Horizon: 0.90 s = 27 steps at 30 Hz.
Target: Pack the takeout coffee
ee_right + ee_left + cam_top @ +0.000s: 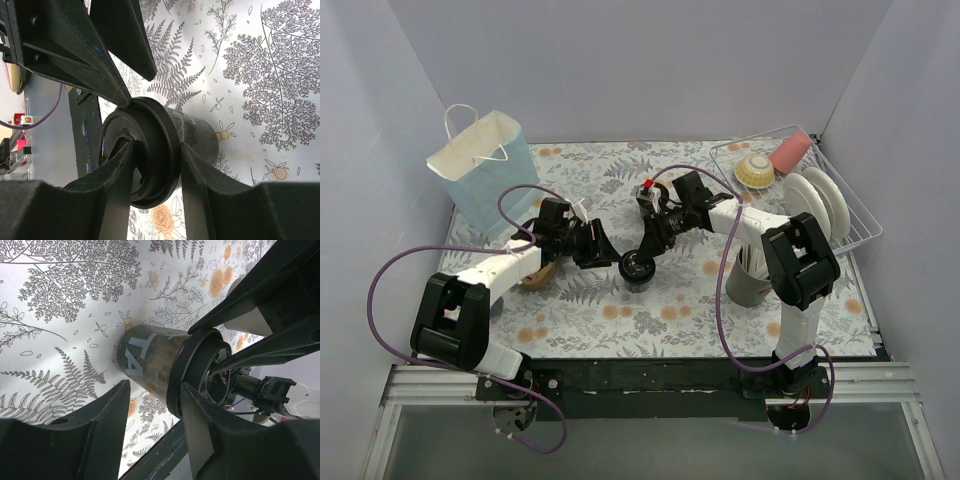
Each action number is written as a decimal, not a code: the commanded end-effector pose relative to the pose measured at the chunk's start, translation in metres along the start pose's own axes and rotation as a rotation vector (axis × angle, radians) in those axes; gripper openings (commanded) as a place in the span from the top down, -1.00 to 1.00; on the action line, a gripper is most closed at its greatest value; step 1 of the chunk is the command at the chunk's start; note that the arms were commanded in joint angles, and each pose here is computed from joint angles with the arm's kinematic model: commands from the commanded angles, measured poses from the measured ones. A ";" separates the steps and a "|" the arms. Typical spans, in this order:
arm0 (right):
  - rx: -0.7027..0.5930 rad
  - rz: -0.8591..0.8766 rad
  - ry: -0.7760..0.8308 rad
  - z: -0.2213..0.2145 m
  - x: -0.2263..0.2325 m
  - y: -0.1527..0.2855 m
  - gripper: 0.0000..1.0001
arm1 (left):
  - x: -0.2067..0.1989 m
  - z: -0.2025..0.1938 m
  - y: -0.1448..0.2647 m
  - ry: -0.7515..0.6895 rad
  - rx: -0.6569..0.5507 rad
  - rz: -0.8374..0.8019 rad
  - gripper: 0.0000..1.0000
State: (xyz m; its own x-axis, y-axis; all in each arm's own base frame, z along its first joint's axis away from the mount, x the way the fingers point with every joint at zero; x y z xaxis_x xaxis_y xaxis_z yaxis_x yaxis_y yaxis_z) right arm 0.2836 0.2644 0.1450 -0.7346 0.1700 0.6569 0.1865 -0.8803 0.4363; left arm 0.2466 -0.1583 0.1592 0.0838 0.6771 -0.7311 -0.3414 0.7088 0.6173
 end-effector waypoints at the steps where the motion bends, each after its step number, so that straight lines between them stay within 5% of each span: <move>1: 0.165 -0.153 -0.083 -0.051 -0.029 -0.014 0.32 | 0.021 -0.012 -0.010 0.055 -0.001 0.101 0.18; 8: 0.170 -0.164 -0.089 -0.067 -0.036 -0.017 0.35 | 0.048 -0.039 -0.013 0.154 0.003 0.201 0.39; 17: 0.166 -0.156 -0.092 -0.072 -0.038 -0.019 0.36 | 0.061 -0.065 -0.016 0.229 0.005 0.261 0.42; 27: 0.172 -0.140 -0.051 -0.045 -0.032 -0.014 0.31 | -0.007 -0.010 0.016 0.077 -0.117 0.145 0.00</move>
State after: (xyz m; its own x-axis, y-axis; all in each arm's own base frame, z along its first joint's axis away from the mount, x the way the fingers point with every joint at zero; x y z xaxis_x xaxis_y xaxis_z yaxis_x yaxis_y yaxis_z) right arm 0.2854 0.2660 0.1426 -0.7504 0.1279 0.6485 0.2027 -0.8893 0.4100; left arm 0.2295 -0.1594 0.1569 -0.0483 0.6657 -0.7447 -0.4488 0.6516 0.6115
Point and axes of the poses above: each gripper's point midway between its finger pads, its own y axis back along the fingers, its own x axis along the line the jaws close on, z = x × y, the point moved 9 cm from there along y, back along the fingers, and after that the axes turned 2 degrees about y, right-handed, at the moved point
